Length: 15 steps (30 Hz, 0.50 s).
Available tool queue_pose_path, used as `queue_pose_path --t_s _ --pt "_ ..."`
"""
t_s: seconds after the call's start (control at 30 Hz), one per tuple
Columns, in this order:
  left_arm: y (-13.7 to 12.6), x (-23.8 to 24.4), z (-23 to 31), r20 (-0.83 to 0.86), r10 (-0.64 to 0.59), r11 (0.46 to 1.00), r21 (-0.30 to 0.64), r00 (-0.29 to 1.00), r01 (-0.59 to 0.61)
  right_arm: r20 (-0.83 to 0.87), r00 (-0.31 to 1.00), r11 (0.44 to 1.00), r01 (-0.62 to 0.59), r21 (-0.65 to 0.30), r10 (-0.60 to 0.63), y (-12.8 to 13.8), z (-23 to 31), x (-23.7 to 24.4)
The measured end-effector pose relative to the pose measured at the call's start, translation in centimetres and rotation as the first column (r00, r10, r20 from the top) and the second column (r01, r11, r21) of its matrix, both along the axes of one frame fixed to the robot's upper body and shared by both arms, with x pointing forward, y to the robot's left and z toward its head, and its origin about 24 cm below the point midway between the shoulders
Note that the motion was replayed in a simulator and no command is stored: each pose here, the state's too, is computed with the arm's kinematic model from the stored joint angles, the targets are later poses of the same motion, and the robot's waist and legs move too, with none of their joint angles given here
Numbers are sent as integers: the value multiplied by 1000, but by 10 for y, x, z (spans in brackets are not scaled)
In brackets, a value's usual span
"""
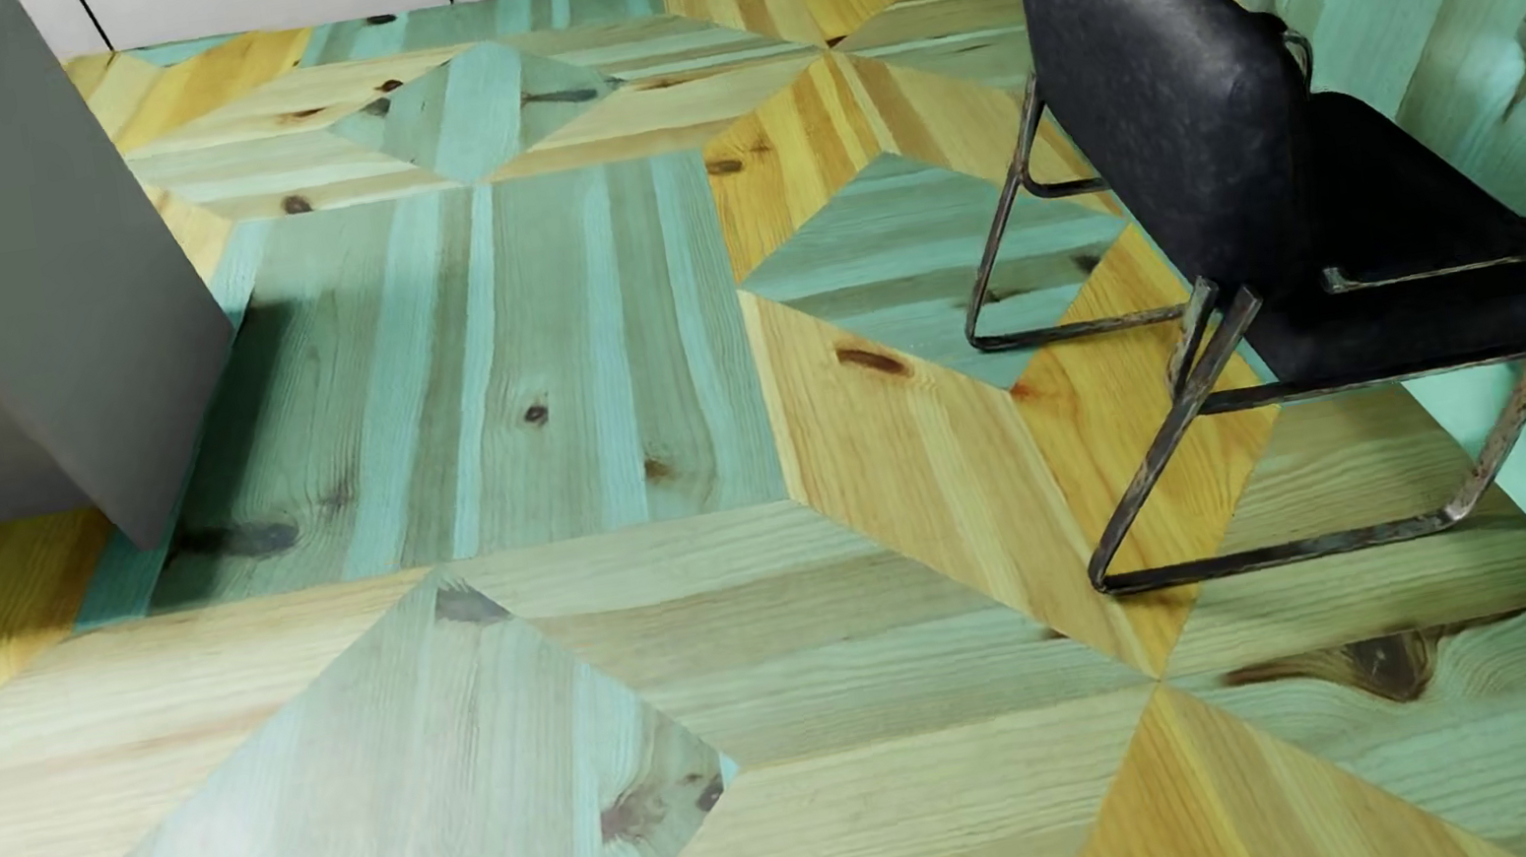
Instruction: Walk towards the counter
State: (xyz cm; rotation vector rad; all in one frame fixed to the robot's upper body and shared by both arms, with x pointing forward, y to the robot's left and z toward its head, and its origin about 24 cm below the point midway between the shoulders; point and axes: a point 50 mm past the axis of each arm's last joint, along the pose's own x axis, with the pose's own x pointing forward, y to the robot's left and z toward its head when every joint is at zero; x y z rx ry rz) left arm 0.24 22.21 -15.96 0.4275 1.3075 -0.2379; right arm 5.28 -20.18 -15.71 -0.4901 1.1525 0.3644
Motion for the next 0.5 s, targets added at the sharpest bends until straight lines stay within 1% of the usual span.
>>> queue_pose_path --t_s 0.07,0.1,0.13,0.2,0.27,0.33,0.4,0.47,0.5 --pt "-2 27 7 106 -7 1000 -18 994 9 -82 997 1000 11 -3 -11 2 -5 -28" --pt "-3 42 11 163 -11 999 -28 986 16 -116 993 1000 -24 -3 23 3 -5 -40" --pt "-4 56 15 214 -14 999 -33 977 21 -142 990 1000 -22 -6 21 1 -6 -50" --pt "2 88 26 312 -18 999 -21 950 26 -165 986 1000 -28 -4 27 2 -6 -59" --pt "8 101 30 347 2 1000 -11 938 2 -189 981 999 -46 -3 44 1 -5 -69" --pt "12 86 24 302 44 999 -6 952 -44 -219 975 999 -46 -12 43 -1 -5 -79" --pt "9 53 11 178 27 1000 4 984 -28 -227 974 998 -27 -51 15 -12 -5 -77" --pt "5 33 8 116 -3 1000 1 993 3 -164 986 997 22 -74 -34 -21 -5 -53" --pt "4 22 6 83 -15 1000 1 996 15 -119 993 998 8 -69 -16 -21 -4 -37"
